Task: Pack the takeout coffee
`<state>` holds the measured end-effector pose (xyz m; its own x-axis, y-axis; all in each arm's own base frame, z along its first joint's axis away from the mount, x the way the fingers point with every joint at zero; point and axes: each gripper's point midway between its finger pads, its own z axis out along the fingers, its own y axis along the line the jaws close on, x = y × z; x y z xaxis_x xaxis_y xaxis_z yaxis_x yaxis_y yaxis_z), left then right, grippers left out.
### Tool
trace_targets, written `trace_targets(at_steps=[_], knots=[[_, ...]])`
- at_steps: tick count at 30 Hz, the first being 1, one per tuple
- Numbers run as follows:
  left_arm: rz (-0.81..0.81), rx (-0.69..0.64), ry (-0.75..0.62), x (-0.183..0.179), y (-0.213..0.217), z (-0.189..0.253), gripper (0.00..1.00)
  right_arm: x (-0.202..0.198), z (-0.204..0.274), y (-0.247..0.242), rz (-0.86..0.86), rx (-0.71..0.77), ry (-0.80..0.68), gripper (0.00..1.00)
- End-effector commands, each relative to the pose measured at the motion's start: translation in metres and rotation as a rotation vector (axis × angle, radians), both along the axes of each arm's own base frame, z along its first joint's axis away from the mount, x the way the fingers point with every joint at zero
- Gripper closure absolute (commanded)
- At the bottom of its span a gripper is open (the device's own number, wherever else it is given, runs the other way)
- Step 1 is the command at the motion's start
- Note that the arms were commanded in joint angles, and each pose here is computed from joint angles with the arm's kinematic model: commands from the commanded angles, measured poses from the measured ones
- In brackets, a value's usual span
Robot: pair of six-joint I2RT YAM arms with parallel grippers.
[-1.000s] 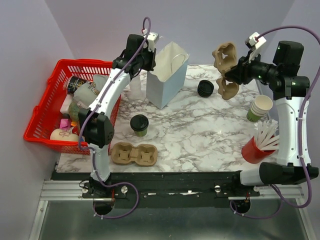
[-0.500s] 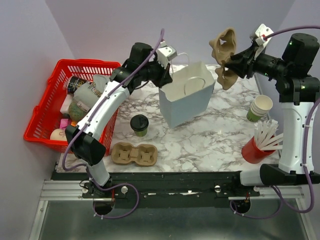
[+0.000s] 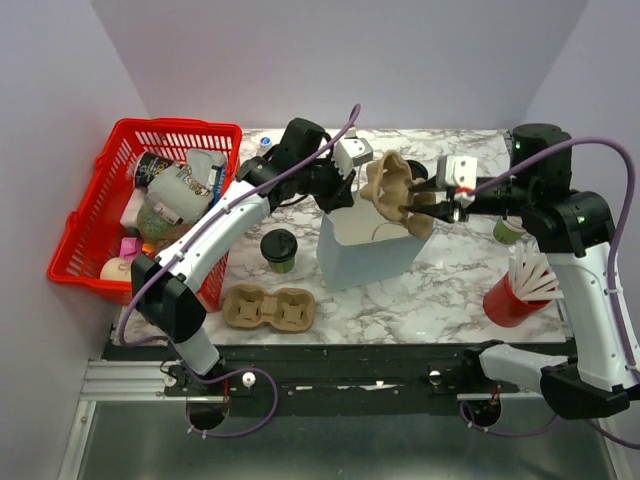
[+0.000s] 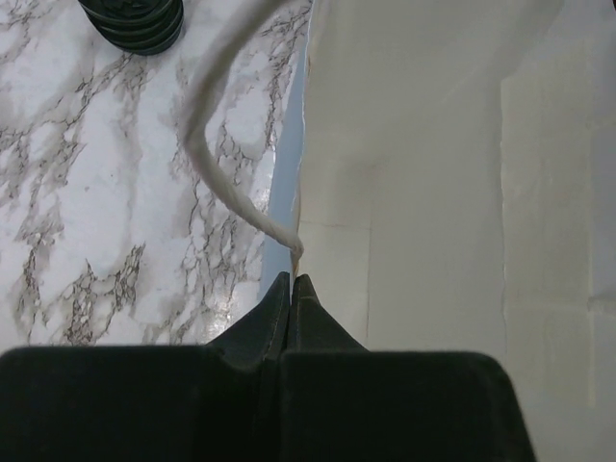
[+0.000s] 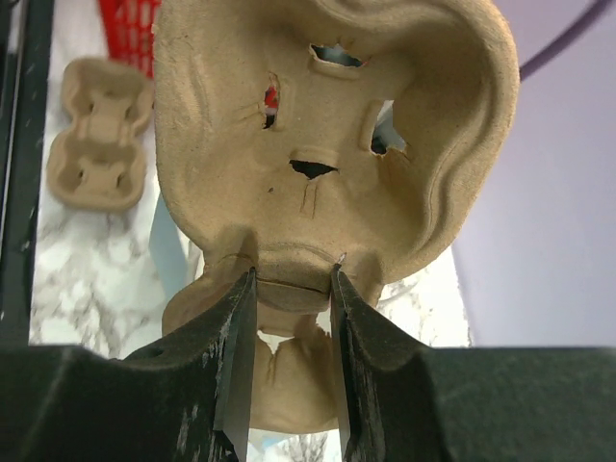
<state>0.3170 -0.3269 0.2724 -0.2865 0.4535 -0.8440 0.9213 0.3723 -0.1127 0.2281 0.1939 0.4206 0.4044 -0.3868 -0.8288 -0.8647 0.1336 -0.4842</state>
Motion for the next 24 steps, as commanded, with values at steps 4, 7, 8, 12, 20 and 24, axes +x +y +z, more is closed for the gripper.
trace_targets(at_steps=[4,7,8,12,20,24], knots=[[-0.098,-0.079,-0.091,-0.028,0.000,0.022,1.00,-0.024,-0.048,0.002,0.146,-0.157,-0.136,1.00],[-0.126,-0.064,-0.125,-0.034,-0.002,0.020,1.00,-0.024,-0.045,0.008,0.168,-0.150,-0.130,0.99],[-0.132,-0.065,-0.128,-0.036,-0.003,0.021,1.00,-0.026,-0.042,0.010,0.180,-0.143,-0.127,0.99],[-0.136,-0.066,-0.118,-0.039,-0.005,0.019,1.00,-0.033,-0.030,0.024,0.233,-0.117,-0.153,0.99],[-0.131,-0.078,-0.143,-0.045,-0.007,0.021,1.00,-0.037,-0.058,0.037,0.287,-0.153,-0.126,0.99],[-0.130,-0.066,-0.142,-0.049,-0.002,0.012,1.00,-0.032,-0.035,0.042,0.262,-0.105,-0.142,0.99]])
